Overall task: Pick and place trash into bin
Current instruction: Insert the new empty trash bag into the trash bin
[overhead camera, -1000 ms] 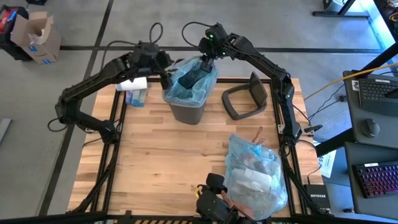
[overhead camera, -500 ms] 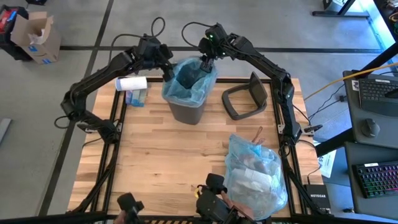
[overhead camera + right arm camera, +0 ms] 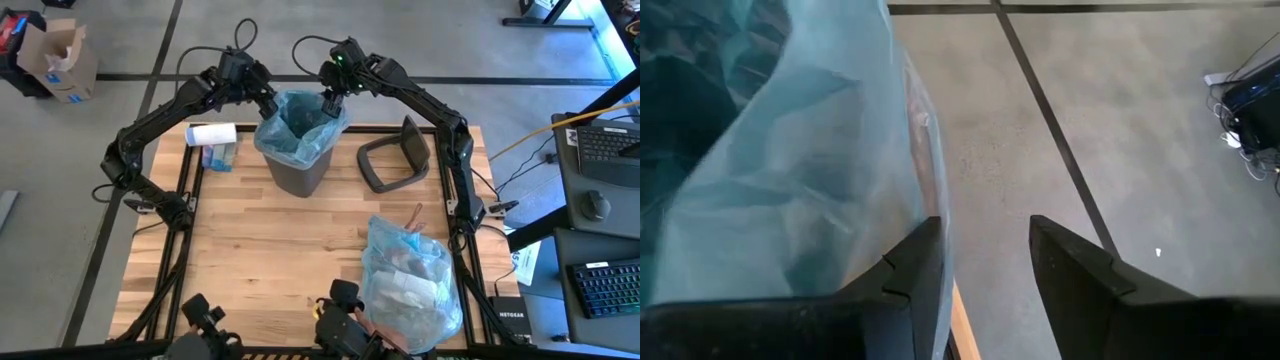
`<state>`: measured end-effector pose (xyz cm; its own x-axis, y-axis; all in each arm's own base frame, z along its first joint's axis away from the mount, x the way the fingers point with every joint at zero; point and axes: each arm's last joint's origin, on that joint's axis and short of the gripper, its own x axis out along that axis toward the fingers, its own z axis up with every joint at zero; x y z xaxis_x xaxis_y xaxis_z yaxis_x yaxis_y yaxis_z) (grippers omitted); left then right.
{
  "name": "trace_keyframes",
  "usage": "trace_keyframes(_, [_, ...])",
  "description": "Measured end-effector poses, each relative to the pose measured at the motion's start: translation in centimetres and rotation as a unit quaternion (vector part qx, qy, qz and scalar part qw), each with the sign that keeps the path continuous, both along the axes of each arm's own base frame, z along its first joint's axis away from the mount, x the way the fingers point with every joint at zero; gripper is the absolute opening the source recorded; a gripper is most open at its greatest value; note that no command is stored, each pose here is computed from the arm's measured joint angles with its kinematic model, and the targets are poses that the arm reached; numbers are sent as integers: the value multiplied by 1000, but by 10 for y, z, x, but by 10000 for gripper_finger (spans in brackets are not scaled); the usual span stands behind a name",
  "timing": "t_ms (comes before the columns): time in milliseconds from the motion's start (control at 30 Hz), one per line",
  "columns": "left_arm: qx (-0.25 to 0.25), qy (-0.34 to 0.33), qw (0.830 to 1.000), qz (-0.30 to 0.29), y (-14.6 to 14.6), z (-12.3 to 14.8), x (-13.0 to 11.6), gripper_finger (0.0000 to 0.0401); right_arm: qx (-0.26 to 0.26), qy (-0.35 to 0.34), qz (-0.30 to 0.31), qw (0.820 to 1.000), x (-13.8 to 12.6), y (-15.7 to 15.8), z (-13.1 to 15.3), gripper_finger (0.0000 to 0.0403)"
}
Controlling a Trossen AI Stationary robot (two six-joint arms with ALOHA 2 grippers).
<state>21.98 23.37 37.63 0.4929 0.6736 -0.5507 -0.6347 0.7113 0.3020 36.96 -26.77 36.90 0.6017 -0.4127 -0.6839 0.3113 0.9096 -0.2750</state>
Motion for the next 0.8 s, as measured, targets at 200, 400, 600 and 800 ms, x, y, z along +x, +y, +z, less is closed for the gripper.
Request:
trace_keyframes(200, [-55,6,998,-36,0,-10,1,193,-3,2,3,1000,0,0,0,143])
trace_keyframes(400, [-105,11,993,-53,2,-23,6,193,-5,4,21,1000,0,1,0,143])
trace_keyframes(600, [-158,-4,983,-93,-3,-26,4,193,26,3,86,996,-1,6,-2,143])
trace_keyframes(800, [-220,-36,969,-108,-6,-30,3,194,124,-39,89,987,-3,8,-4,143])
